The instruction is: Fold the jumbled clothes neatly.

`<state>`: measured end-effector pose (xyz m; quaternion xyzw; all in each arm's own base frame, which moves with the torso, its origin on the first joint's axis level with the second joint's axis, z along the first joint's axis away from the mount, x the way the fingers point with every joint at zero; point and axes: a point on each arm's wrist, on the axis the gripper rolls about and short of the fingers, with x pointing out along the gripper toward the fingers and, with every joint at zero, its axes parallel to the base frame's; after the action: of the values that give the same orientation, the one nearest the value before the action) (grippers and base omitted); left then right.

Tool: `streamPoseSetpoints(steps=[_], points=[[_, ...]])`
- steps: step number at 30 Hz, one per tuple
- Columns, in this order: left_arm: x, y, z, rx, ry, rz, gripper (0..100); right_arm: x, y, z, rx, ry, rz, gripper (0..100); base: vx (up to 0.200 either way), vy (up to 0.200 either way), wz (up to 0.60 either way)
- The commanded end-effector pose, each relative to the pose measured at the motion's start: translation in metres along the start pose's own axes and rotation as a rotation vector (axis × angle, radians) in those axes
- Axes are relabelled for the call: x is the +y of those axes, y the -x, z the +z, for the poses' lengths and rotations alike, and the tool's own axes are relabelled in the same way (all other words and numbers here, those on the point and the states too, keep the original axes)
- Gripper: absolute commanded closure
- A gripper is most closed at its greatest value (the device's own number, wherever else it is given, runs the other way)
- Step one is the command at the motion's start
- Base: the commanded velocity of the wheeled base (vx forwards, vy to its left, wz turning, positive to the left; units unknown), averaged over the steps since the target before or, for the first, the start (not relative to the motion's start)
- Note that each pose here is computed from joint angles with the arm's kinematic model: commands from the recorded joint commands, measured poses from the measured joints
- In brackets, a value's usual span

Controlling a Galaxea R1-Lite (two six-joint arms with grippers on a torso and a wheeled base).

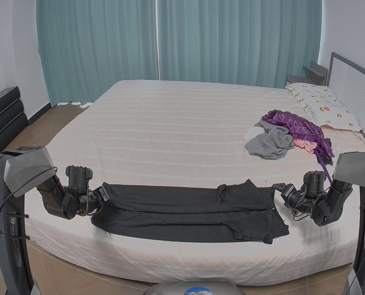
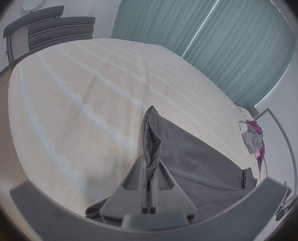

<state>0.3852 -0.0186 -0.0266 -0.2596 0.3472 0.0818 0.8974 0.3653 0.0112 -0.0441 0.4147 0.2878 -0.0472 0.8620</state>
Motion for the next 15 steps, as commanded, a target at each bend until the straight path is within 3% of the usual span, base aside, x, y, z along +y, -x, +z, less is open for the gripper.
streamPoseSetpoints(steps=[1,2,15], points=[[-0.006,0.000,-0.001,-0.015,-0.007,0.000,100,0.000,0.000,-0.001,0.001,0.001,0.000,0,0.000,0.000,0.00],[-0.007,0.000,-0.001,-0.022,-0.006,-0.002,100,-0.001,0.000,-0.001,0.002,0.000,-0.001,0,0.000,0.000,0.00],[-0.013,0.013,0.001,-0.041,-0.005,-0.019,100,-0.001,0.000,-0.001,0.001,0.000,-0.002,0,0.000,-0.200,0.00]])
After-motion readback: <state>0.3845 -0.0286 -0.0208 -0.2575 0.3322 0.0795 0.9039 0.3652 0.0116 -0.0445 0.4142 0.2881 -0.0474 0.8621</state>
